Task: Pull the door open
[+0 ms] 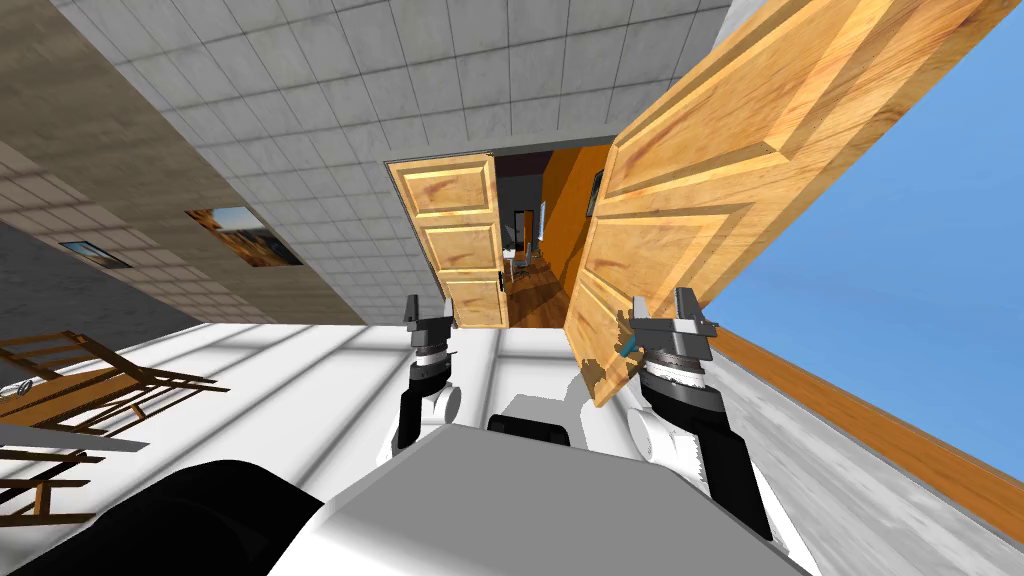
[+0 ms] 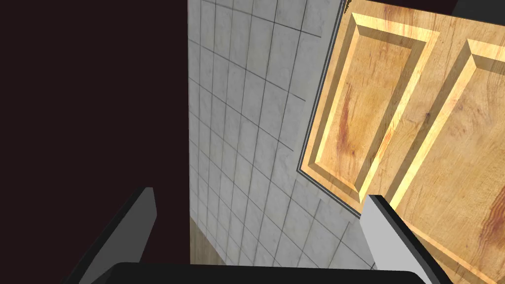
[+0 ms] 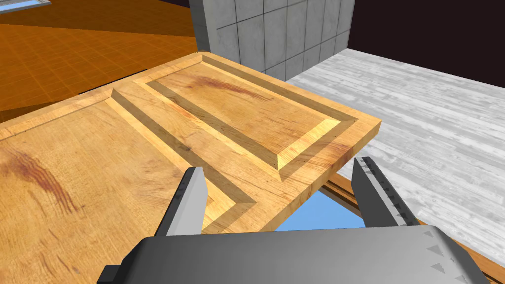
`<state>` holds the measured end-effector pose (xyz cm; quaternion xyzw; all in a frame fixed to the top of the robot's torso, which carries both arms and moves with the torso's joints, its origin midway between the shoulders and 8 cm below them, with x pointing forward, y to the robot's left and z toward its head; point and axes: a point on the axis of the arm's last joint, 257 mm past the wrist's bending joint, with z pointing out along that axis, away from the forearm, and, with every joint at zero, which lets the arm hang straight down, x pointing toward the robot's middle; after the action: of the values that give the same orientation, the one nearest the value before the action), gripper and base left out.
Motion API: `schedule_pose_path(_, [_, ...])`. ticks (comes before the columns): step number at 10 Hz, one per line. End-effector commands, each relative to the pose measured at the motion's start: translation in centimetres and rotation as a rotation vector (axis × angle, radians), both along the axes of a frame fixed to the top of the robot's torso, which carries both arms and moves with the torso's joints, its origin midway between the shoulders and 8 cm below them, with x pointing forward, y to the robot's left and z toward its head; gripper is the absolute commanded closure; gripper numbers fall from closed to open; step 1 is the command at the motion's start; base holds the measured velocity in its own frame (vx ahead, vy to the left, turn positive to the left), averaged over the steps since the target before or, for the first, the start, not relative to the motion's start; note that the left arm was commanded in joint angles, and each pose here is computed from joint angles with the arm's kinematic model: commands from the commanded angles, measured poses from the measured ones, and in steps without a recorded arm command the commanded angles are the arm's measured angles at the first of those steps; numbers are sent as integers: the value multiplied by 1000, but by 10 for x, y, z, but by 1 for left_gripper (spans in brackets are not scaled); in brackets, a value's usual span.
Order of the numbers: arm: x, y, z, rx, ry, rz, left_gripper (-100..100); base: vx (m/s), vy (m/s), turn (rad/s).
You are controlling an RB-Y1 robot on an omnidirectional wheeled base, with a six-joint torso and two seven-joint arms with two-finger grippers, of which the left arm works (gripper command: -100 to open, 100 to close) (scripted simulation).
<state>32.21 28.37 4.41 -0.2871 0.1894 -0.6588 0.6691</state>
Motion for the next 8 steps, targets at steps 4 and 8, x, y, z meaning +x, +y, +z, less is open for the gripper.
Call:
schedule_pose_path(4, [19,2,-25,-62,34,-71,-100,78,18,-42])
schedule_pose_path(8, [42,5,-59,-150,78,-154,-100,96,21,-52])
